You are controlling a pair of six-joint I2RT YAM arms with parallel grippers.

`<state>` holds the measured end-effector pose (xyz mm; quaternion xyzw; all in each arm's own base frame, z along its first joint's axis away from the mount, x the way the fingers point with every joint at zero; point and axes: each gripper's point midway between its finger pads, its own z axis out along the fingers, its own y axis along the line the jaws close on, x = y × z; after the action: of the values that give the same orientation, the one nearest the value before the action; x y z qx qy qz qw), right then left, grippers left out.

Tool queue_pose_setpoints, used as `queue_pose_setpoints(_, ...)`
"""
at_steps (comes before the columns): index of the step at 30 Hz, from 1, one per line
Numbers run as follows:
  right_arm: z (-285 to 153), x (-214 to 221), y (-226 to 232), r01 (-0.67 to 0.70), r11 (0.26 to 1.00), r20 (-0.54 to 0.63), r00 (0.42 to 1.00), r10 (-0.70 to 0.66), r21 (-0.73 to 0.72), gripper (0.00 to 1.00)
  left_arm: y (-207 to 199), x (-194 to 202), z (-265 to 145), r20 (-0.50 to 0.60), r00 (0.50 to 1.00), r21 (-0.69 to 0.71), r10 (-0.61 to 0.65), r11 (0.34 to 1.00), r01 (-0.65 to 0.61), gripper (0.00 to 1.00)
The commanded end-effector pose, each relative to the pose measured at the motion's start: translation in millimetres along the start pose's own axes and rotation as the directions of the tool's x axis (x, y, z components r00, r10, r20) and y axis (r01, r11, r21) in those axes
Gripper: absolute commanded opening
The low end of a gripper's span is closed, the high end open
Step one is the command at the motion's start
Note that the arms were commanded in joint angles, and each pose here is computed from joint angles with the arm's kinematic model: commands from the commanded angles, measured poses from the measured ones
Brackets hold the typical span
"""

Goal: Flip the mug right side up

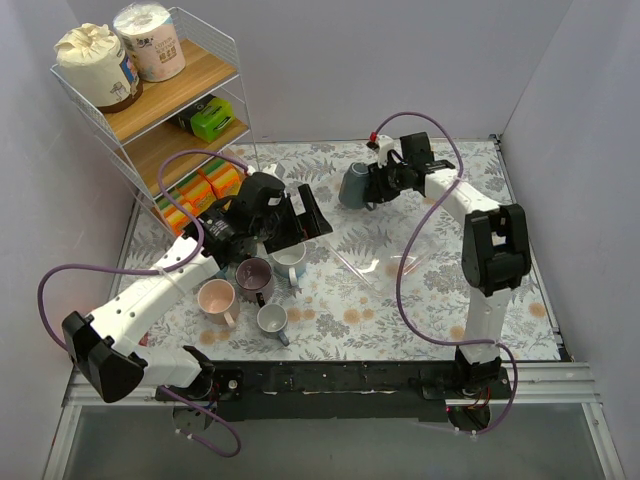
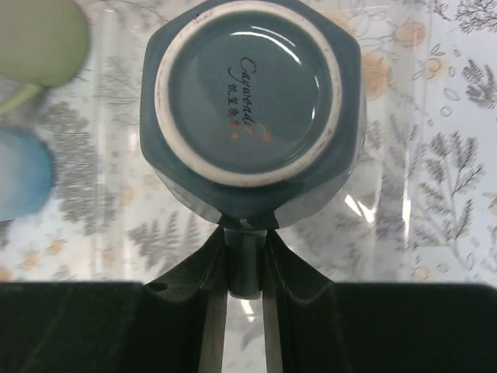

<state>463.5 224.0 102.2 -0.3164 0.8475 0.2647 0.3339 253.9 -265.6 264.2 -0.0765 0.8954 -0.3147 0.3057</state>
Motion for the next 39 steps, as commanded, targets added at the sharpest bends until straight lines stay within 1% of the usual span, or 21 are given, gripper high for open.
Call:
queue_pose_setpoints(1,-72,-83,56,0.019,0.996,0.281,0.96,0.007,-0.092,0.01,-15,-4,-8,0.019,1.0,0.096,0.01,0.995,-0.012,0.98)
queue_pose_setpoints(2,-74,-79,63,-0.021,0.993,0.289,0.956,0.055,-0.12,0.01,-16,-4,-7,0.019,1.0,0.101,0.013,0.995,-0.015,0.98)
queue_pose_setpoints(7,-122,-97,107,-0.038,0.975,0.391,0.912,0.124,-0.22,0.01,-28,-7,-4,0.036,0.998,0.176,0.042,0.983,-0.048,0.98)
queue_pose_setpoints(9,-146,-107,127,-0.065,0.955,0.436,0.879,0.191,-0.288,0.01,-32,-4,-5,0.044,0.997,0.214,0.056,0.975,-0.064,0.98)
queue_pose_setpoints(10,-154,-110,136,-0.065,0.944,0.447,0.869,0.213,-0.323,0.01,-42,-10,-7,0.075,0.995,0.269,0.066,0.959,-0.084,0.98)
queue_pose_setpoints(11,-167,-121,147,-0.08,0.924,0.476,0.839,0.265,-0.374,0.01,-48,-11,-10,0.091,0.993,0.304,0.075,0.947,-0.1,0.98)
queue_pose_setpoints(13,-185,-118,168,-0.08,0.889,0.487,0.812,0.321,-0.452,0.01,-63,-17,-19,0.158,0.984,0.398,0.083,0.907,-0.14,0.98)
queue_pose_setpoints(14,-200,-126,178,-0.081,0.86,0.505,0.78,0.369,-0.504,0.01,-69,-15,-24,0.165,0.982,0.441,0.094,0.883,-0.159,0.98)
queue_pose_setpoints(17,-228,-133,199,-0.065,0.816,0.523,0.737,0.427,-0.574,0.01,-90,-20,-37,0.229,0.969,0.546,0.099,0.811,-0.211,0.98)
queue_pose_setpoints(19,-245,-137,209,-0.06,0.796,0.529,0.716,0.455,-0.602,0.01,-104,-28,-45,0.276,0.957,0.599,0.088,0.763,-0.243,0.98)
queue_pose_setpoints(21,-261,-144,216,-0.032,0.795,0.562,0.69,0.456,-0.606,0.01,-111,-27,-48,0.287,0.954,0.635,0.086,0.728,-0.257,0.98)
queue_pose_setpoints(22,-266,-146,220,-0.043,0.776,0.547,0.684,0.482,-0.629,0.01,-121,-33,-56,0.325,0.943,0.667,0.076,0.689,-0.285,0.98)
queue_pose_setpoints(24,-279,-151,227,-0.016,0.757,0.56,0.663,0.498,-0.653,0.01,-128,-32,-59,0.341,0.936,0.697,0.083,0.647,-0.311,0.95)
queue_pose_setpoints(25,-284,-153,232,-0.031,0.724,0.532,0.657,0.534,-0.689,0.01,-135,-36,-64,0.367,0.927,0.713,0.074,0.617,-0.332,0.95)
queue_pose_setpoints(26,-294,-156,238,0.025,0.712,0.555,0.646,0.524,-0.701,0.01,-138,-38,-62,0.37,0.926,0.718,0.072,0.611,-0.334,0.95)
queue_pose_setpoints(28,-307,-160,246,0.046,0.674,0.544,0.632,0.552,-0.737,0.01,-146,-43,-67,0.39,0.919,0.737,0.051,0.581,-0.345,0.93)
queue_pose_setpoints(31,-317,-163,251,0.063,0.644,0.539,0.612,0.578,-0.762,0.01,-159,-52,-70,0.41,0.912,0.758,0.025,0.547,-0.355,0.9)
queue_pose_setpoints(33,-321,-164,252,0.071,0.635,0.541,0.601,0.589,-0.769,0.01,-165,-61,-68,0.425,0.905,0.764,-0.005,0.539,-0.356,0.86)
queue_pose_setpoints(34,-326,-165,256,0.09,0.626,0.545,0.595,0.59,-0.775,0.01,-165,-67,-66,0.431,0.901,0.76,-0.04,0.554,-0.339,0.82)
queue_pose_setpoints(36,-330,-166,256,0.098,0.622,0.551,0.584,0.597,-0.777,0.01,-165,-75,-61,0.443,0.894,0.755,-0.071,0.568,-0.329,0.8)
queue_pose_setpoints(39,-330,-166,256,0.096,0.618,0.549,0.579,0.603,-0.78,0.01,-172,-80,-67,0.465,0.881,0.763,-0.084,0.543,-0.351,0.8)
